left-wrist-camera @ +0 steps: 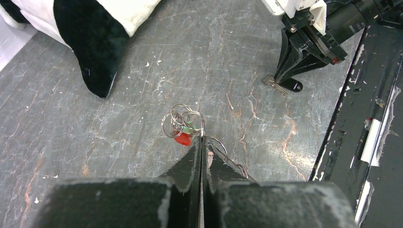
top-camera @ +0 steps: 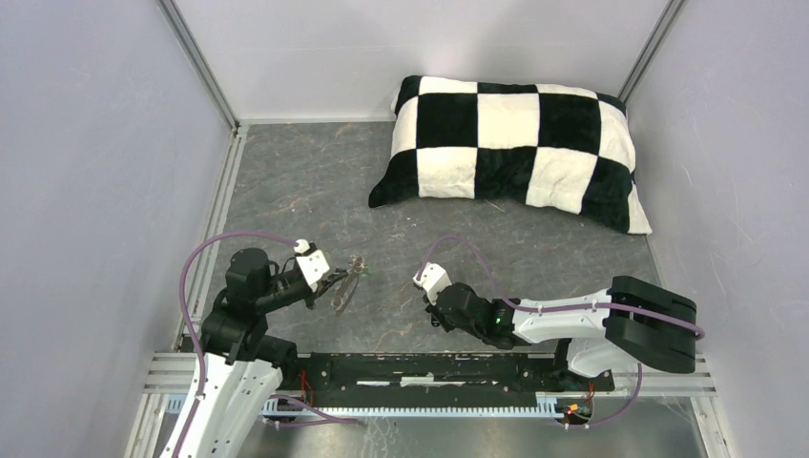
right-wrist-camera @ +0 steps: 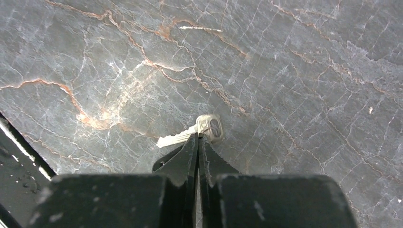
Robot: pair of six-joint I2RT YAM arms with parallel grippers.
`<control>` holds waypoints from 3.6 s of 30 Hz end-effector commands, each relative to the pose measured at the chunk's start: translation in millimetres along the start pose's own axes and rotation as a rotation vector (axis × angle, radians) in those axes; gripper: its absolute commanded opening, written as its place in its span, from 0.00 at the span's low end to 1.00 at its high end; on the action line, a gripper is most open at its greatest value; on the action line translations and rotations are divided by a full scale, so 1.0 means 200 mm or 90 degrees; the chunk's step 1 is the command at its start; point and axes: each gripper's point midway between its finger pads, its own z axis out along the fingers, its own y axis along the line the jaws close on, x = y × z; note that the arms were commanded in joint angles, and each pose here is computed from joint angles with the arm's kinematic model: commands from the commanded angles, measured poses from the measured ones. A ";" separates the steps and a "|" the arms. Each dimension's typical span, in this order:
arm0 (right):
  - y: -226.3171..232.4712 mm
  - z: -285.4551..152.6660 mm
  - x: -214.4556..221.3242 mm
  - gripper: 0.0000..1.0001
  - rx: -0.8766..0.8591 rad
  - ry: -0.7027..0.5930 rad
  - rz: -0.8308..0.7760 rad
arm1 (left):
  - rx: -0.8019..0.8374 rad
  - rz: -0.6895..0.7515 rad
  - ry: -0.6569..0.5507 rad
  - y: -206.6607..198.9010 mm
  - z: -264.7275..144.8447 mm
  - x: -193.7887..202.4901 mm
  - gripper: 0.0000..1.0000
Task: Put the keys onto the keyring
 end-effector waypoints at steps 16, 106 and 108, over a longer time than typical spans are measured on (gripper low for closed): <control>0.00 -0.11 -0.19 0.61 -0.023 -0.079 0.068 | -0.065 0.028 0.071 0.23 0.14 0.18 0.02; 0.37 -0.24 -0.70 0.01 -0.548 -0.453 0.297 | 0.292 0.042 0.019 -0.17 0.36 0.30 0.02; 0.35 -0.24 -0.71 0.00 -0.541 -0.462 0.296 | 0.291 0.050 0.003 -0.16 0.37 0.26 0.02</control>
